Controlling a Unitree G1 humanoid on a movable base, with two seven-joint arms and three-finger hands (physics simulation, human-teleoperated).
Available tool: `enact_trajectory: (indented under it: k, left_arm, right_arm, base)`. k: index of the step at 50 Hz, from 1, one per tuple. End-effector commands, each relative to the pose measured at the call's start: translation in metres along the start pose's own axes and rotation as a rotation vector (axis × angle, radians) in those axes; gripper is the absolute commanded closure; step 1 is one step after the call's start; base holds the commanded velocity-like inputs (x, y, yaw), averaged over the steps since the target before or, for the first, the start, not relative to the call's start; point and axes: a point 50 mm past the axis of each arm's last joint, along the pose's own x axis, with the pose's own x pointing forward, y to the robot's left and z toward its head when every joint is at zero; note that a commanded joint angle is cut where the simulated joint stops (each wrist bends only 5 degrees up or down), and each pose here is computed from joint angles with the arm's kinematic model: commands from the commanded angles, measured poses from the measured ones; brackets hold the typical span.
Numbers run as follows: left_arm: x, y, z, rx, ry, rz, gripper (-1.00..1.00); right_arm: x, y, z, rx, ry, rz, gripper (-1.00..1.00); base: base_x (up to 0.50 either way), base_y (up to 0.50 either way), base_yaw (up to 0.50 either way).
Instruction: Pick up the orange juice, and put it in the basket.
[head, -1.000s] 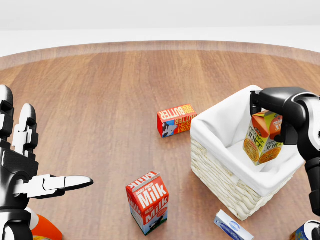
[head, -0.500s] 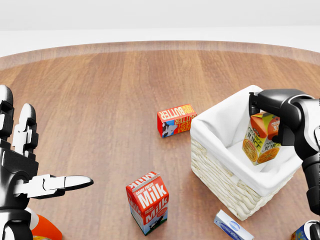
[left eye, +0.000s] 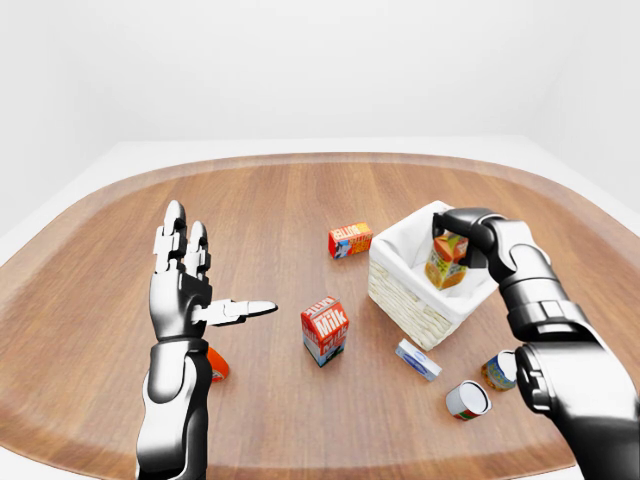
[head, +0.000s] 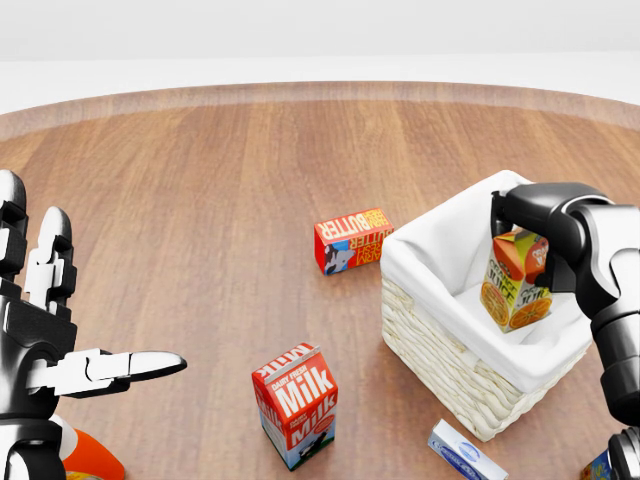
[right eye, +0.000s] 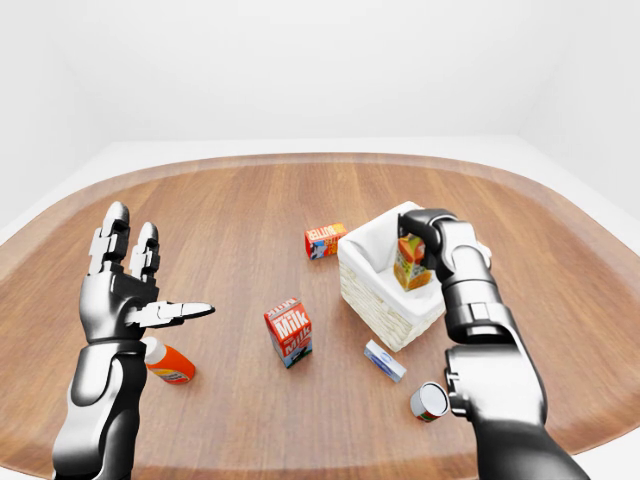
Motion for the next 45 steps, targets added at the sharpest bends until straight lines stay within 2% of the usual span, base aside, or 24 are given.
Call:
enact_trajectory:
  k: [1, 2, 3, 4, 5, 45]
  left_arm:
    - [0.0, 0.0, 0.0, 0.0, 0.0, 0.0, -1.0]
    - [0.0, 0.0, 0.0, 0.0, 0.0, 0.0, -1.0]
    - [0.0, 0.0, 0.0, 0.0, 0.0, 0.0, -1.0]
    - [0.0, 0.0, 0.0, 0.0, 0.0, 0.0, -1.0]
    - [0.0, 0.0, 0.0, 0.0, 0.0, 0.0, -1.0]
    - [0.0, 0.0, 0.0, 0.0, 0.0, 0.0, -1.0]
  right_arm:
    - [-0.0004, -0.0052, -0.0023, -0.028, 0.022, -0.04, -0.18]
    - [-0.0003, -0.0052, -0.0025, -0.028, 0.023, -0.041, -0.4]
    - [-0.0002, -0.0055, -0.0027, -0.028, 0.024, -0.043, -0.48]
    - [-0.0002, -0.0058, -0.0027, -0.027, 0.023, -0.044, -0.91]
    - [-0.0003, -0.006, -0.0027, -0.026, 0.023, -0.044, -1.0]
    - [-0.003, -0.0116, -0.003, -0.022, 0.02, -0.056, -1.0]
  base:
    - [0.0, 0.0, 0.0]
    - [0.0, 0.0, 0.0]
    - [0.0, 0.0, 0.0]
    - [0.0, 0.0, 0.0]
    - [0.0, 0.0, 0.0]
    - [0.0, 0.0, 0.0]
